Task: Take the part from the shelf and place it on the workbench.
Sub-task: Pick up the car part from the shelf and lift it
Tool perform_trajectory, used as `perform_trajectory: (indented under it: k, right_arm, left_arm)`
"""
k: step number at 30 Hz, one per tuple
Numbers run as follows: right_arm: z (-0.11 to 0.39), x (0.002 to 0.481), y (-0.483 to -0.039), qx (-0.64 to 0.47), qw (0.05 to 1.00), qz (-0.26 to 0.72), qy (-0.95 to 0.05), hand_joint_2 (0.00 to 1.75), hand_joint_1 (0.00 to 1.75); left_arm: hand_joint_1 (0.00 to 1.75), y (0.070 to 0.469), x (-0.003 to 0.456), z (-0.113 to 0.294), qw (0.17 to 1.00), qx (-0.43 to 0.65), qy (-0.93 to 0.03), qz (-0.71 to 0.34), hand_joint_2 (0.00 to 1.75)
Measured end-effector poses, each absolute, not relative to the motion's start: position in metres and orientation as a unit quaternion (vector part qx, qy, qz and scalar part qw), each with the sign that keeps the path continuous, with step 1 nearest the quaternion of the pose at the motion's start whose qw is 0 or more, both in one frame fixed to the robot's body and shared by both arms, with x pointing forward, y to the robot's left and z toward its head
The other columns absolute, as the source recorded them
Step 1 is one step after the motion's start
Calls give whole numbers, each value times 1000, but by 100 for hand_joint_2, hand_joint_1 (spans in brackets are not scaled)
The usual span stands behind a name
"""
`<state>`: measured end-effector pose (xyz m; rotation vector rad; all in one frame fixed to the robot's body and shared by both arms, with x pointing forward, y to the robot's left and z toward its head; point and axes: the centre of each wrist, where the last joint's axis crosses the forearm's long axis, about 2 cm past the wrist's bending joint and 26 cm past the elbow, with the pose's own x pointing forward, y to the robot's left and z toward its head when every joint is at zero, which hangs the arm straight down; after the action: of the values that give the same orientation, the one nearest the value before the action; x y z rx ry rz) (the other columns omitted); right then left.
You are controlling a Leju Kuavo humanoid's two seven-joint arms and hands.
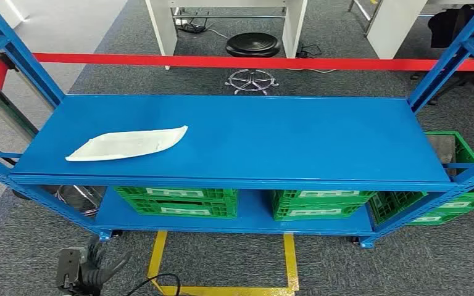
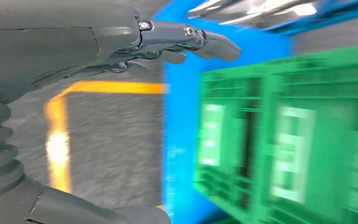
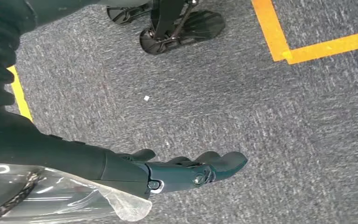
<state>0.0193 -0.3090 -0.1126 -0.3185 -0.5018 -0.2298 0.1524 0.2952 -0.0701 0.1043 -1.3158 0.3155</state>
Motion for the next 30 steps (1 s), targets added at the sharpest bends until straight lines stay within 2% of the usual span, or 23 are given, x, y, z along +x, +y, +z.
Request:
perform_trajectory:
  k: [14, 24, 30]
  right_arm:
    - [-113, 21, -306, -132, 954, -87, -256, 175, 0]
    - [-113, 21, -299, -118, 958, -75, -249, 175, 0]
    - [-113, 21, -296, -114, 961, -72, -243, 175, 0]
  left_arm:
    - [0, 280, 216, 6, 631, 80, -770, 56, 175]
    - [0, 260, 233, 70, 512, 123, -850, 21, 175]
    - [0, 252, 235, 84, 474, 199, -857, -14, 175]
